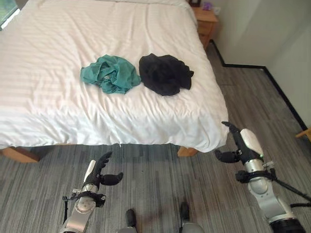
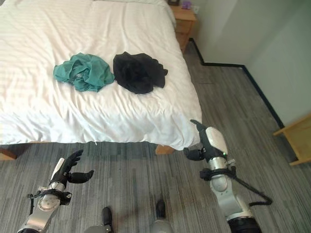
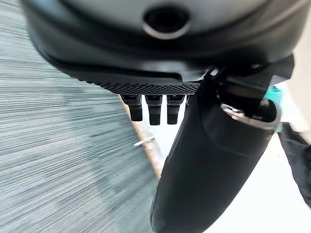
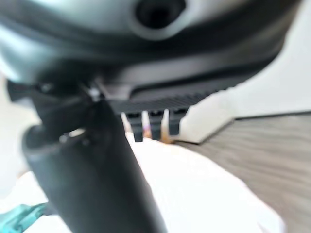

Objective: Pick up bed clothes into laundry basket.

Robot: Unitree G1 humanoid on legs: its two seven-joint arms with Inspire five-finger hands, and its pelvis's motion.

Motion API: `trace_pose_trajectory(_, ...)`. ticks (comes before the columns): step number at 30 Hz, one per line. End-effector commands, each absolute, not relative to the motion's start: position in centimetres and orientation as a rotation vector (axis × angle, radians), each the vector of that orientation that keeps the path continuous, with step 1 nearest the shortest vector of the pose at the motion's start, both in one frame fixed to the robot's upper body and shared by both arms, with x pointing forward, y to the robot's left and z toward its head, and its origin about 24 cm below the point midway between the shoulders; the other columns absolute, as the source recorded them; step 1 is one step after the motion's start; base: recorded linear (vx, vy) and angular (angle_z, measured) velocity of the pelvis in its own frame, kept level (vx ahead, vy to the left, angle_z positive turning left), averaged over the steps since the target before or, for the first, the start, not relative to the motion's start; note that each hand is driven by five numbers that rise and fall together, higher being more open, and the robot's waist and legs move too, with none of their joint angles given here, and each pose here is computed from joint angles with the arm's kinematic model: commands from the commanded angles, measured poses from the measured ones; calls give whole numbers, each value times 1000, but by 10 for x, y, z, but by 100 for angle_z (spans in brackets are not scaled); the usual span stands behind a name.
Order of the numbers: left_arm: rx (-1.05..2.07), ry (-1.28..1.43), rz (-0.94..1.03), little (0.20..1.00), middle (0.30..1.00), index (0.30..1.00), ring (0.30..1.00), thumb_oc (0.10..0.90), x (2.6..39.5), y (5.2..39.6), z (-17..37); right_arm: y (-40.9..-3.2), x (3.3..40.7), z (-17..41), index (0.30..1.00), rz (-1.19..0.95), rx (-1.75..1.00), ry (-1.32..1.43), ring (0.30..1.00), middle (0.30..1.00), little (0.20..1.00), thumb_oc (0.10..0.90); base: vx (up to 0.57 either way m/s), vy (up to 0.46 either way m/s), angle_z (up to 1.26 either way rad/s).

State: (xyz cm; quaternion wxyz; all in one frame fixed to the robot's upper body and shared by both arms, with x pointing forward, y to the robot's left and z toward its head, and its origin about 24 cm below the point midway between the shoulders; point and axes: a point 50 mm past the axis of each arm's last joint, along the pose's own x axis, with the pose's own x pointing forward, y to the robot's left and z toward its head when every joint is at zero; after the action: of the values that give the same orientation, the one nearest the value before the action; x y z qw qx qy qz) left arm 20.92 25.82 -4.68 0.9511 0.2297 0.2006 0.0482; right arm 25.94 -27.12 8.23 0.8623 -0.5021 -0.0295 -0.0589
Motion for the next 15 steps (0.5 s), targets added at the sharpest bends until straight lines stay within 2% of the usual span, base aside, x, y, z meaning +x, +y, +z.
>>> trace_pose_trajectory(1,500,224,53,900,900,900,900,800,236,250,-16,-285,276,173,900,-306,-1179,-374,900,900,900,800,283,-159,121)
trace_pose_trajectory(6,503,221,14,900,900,900,900,800,240,239,-18,-292,271,192,900,-351,-1230,-421,900,900,900,800,260,-223,72)
trace_pose_trajectory(10,446,241,60,900,900,900,900,800,226,242,-23,-280,273,190,900,-280,-1227,-440,900,900,900,800,221,-159,3)
trace_pose_trajectory(15,394,191,60,900,900,900,900,800,232,235,-13,-293,271,190,900,-310,-1206,-401,900,900,900,800,129,-199,3)
